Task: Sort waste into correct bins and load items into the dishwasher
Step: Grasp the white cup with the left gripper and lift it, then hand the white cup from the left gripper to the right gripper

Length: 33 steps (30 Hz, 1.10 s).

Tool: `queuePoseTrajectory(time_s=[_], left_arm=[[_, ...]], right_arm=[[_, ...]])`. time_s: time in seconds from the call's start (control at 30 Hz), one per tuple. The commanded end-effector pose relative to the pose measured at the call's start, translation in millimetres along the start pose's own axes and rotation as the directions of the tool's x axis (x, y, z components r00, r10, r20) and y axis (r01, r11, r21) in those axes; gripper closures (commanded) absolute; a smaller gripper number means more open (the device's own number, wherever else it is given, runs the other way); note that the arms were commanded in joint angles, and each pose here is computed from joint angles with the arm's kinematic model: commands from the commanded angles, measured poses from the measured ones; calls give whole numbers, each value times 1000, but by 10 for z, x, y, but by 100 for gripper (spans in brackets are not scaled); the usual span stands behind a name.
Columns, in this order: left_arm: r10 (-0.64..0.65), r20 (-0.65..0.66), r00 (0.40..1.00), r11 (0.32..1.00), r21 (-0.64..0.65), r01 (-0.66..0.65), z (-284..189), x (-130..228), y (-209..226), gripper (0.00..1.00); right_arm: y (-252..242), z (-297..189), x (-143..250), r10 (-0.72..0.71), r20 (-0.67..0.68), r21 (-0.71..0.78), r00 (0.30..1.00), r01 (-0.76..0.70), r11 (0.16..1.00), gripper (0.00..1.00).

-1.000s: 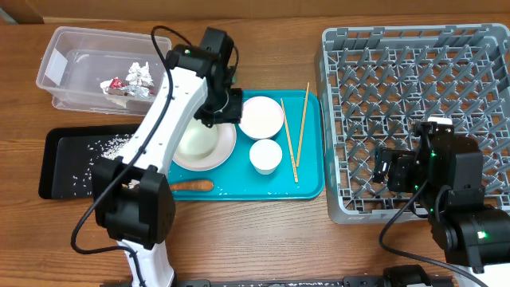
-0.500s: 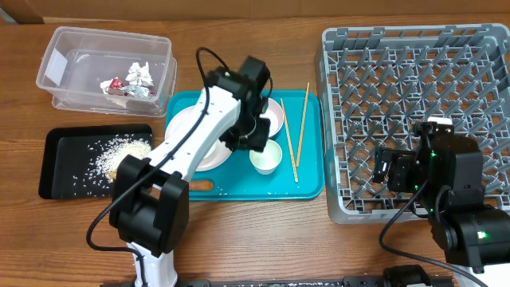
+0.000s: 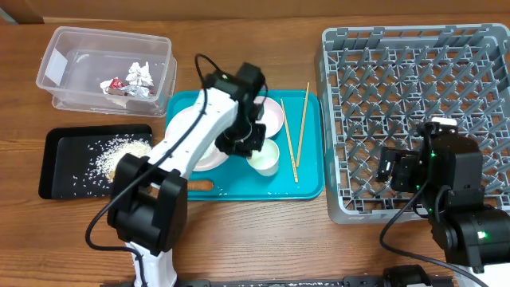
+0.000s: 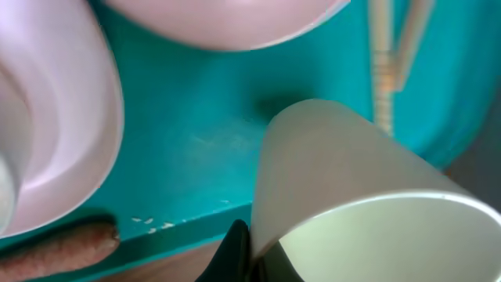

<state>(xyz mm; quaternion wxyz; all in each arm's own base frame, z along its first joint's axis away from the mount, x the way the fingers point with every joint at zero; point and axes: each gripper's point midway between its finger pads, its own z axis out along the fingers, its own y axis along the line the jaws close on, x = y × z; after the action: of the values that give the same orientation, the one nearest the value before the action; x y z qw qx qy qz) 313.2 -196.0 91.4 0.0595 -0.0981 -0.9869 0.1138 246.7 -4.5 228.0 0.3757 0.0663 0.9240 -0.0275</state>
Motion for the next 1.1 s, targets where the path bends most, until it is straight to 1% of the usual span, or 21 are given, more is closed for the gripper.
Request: queuePoseTrajectory(time_s=[0.0, 0.07, 0.13, 0.17, 0.2, 0.23, 0.27, 0.3, 0.33, 0.37, 0.4, 0.43, 0.5, 0.57, 0.7, 0.8, 0.97, 1.07], left_arm=[[146, 112, 983, 888, 423, -180, -562, -139, -459, 96], [141, 160, 977, 779, 591, -209, -800, -171, -571, 96], [107, 200, 974, 679, 701, -219, -1027, -220, -582, 96], [89, 218, 972, 630, 743, -225, -1136, -242, -581, 96], [68, 235, 969, 579, 782, -231, -1252, -266, -572, 96], [53, 245, 968, 548, 803, -233, -1324, -284, -556, 96], [37, 254, 966, 521, 820, -236, -1390, -302, -533, 96], [27, 259, 966, 507, 829, -236, -1428, -314, -511, 96], [20, 260, 965, 503, 832, -235, -1444, -320, -493, 96], [15, 259, 966, 502, 833, -231, -1450, -324, -475, 96], [13, 258, 966, 503, 834, -229, -1452, -325, -468, 96], [12, 257, 966, 503, 834, -228, -1452, -324, -466, 96], [16, 257, 966, 494, 838, -231, -1461, -317, -490, 96], [24, 259, 965, 449, 860, -242, -1523, -290, -574, 96], [54, 281, 958, 383, 880, -280, -1600, -255, -729, 96], [79, 289, 954, 366, 882, -297, -1599, -237, -835, 96], [138, 309, 941, 296, 894, -337, -1638, -163, -1100, 96], [167, 314, 935, 280, 894, -350, -1626, -135, -1226, 96]], right_arm=[[-410, -87, -213, 122, 108, 226, 987, -144, 963, 0], [-416, -24, -267, 181, 126, 224, 976, -205, 953, 0], [-279, 120, -321, 212, 102, 144, 972, -226, 964, 0], [-146, 211, -351, 226, 75, 65, 971, -231, 971, 0], [40, 299, -390, 231, 42, -44, 972, -229, 972, 0], [224, 362, -423, 218, 11, -153, 976, -214, 965, 0], [491, 387, -472, 184, -18, -313, 983, -180, 933, 0], [760, 357, -516, 142, -35, -474, 989, -141, 869, 0], [1019, 263, -559, 97, -36, -631, 995, -98, 770, 0], [1240, 133, -600, 60, -26, -763, 998, -59, 644, 0], [1420, -20, -636, 27, -3, -863, 1000, -16, 505, 0], [1514, -124, -658, 6, 21, -913, 1000, 17, 408, 0], [1637, -295, -698, -20, 63, -971, 998, 66, 231, 0], [1677, -326, -705, -34, 77, -986, 996, 81, 143, 0], [1687, -210, -678, -38, 39, -989, 999, 44, 139, 0], [1696, -200, -659, -44, 24, -993, 999, 29, 114, 0], [1705, -273, -668, -49, 50, -996, 998, 54, 71, 0], [1704, -275, -670, -49, 52, -996, 997, 55, 70, 0]])
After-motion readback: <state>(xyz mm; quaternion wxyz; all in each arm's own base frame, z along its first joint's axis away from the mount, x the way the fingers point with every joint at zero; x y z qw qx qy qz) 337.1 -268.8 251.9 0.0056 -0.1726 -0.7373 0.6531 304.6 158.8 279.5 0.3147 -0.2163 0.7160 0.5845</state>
